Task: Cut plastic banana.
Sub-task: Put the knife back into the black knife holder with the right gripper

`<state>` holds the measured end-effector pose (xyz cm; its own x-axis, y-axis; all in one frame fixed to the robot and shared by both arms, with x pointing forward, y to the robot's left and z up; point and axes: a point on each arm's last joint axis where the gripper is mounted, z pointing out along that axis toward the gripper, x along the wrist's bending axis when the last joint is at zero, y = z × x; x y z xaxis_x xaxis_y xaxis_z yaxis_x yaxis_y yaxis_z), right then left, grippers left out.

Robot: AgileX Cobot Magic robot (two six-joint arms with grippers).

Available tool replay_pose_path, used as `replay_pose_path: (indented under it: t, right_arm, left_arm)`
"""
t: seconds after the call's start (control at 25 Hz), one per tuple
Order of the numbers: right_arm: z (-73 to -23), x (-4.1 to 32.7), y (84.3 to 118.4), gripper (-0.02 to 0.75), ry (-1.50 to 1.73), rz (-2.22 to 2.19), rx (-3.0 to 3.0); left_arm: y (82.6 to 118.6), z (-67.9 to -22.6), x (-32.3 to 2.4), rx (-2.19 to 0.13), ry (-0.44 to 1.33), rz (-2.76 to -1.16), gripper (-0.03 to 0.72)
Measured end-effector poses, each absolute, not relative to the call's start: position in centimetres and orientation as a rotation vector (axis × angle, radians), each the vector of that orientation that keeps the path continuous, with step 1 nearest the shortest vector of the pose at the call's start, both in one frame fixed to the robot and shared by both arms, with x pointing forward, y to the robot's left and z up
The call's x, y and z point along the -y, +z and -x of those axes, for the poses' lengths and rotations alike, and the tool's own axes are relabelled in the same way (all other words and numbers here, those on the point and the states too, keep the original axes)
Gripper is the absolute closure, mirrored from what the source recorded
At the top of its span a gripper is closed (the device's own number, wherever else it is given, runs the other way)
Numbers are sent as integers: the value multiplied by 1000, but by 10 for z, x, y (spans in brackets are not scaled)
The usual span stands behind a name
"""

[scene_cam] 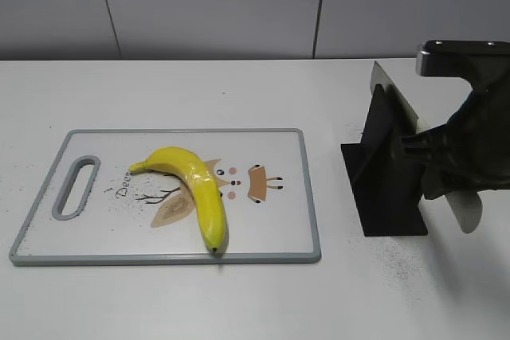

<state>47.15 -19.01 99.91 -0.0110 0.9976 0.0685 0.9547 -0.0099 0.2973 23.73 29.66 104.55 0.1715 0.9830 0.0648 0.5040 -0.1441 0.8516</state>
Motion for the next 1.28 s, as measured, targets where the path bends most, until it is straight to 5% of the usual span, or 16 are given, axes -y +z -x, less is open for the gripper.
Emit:
replay_pose_path:
  t: [0.2, 0.32, 0.8, 1.28]
  right_arm:
    - [-472, 190, 1000, 167, 402, -2078, -2090]
    - [-478, 187, 1009, 78, 446, -2057, -2085]
    - [-442, 205, 1115, 93, 819, -1610, -2094]
    - [-321, 262, 1073, 144, 874, -1488, -2133]
  left_arm:
    - [1046, -237, -297, -1417, 869, -1750, 103]
    - [1046, -237, -297, -1417, 869, -1750, 103]
    - [1046, -237, -296, -1417, 866, -1749, 103]
    - [1046, -237, -296, -1417, 866, -1749, 103]
